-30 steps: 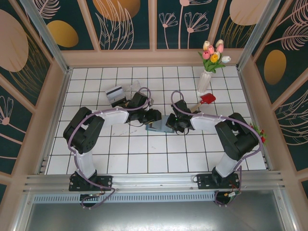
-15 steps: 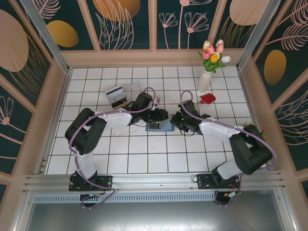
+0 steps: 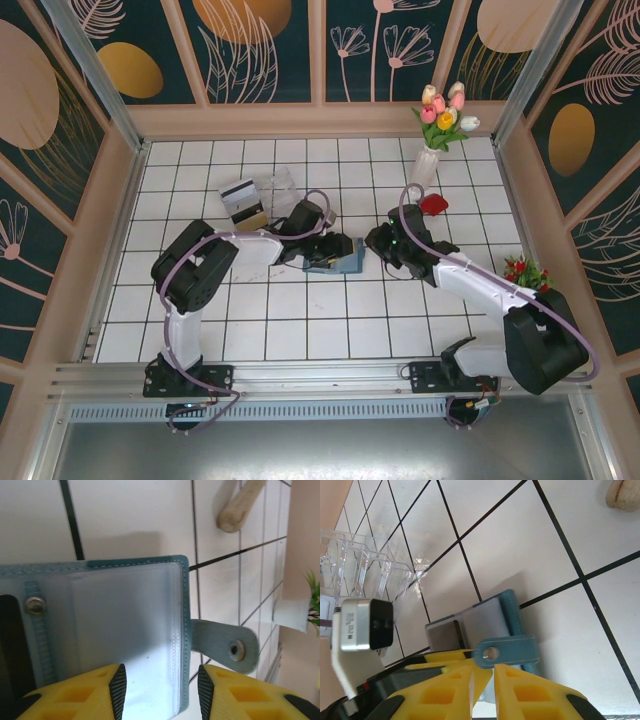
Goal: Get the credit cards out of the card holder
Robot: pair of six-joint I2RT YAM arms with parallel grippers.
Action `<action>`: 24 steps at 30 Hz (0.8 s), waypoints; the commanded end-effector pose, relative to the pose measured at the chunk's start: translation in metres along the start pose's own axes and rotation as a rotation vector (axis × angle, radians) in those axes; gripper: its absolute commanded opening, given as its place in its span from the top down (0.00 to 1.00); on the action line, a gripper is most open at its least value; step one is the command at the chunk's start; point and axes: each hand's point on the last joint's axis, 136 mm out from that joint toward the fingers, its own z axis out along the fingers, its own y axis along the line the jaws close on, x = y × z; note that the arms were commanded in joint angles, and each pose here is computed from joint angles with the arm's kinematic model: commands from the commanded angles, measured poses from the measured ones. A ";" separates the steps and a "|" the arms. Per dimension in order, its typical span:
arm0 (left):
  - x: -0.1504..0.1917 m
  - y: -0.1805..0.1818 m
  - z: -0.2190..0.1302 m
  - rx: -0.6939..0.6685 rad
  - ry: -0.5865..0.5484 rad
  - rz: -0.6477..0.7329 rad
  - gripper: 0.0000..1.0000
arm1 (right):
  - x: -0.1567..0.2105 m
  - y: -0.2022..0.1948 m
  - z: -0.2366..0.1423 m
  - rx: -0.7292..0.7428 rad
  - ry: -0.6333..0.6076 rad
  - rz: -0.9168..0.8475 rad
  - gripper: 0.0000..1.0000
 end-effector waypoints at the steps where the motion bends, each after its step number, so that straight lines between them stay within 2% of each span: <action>1: -0.008 0.014 0.008 -0.063 -0.040 -0.006 0.55 | 0.005 -0.002 0.001 -0.015 0.018 -0.021 0.80; 3: -0.006 0.022 0.009 -0.096 -0.046 -0.013 0.58 | 0.006 0.000 0.003 -0.027 0.021 -0.029 0.81; 6: -0.008 0.030 0.006 -0.133 -0.071 -0.018 0.68 | 0.013 0.002 0.009 -0.052 0.042 -0.003 0.91; 15: -0.005 0.028 -0.002 -0.131 -0.073 -0.013 0.87 | 0.057 -0.003 0.039 -0.007 0.174 -0.033 0.94; 20: -0.011 0.003 -0.013 -0.081 -0.086 0.020 0.93 | 0.062 -0.015 0.052 0.055 0.195 -0.039 0.94; 24: -0.021 -0.027 -0.040 0.004 -0.124 0.052 0.90 | 0.061 -0.015 0.056 0.078 0.198 -0.053 0.94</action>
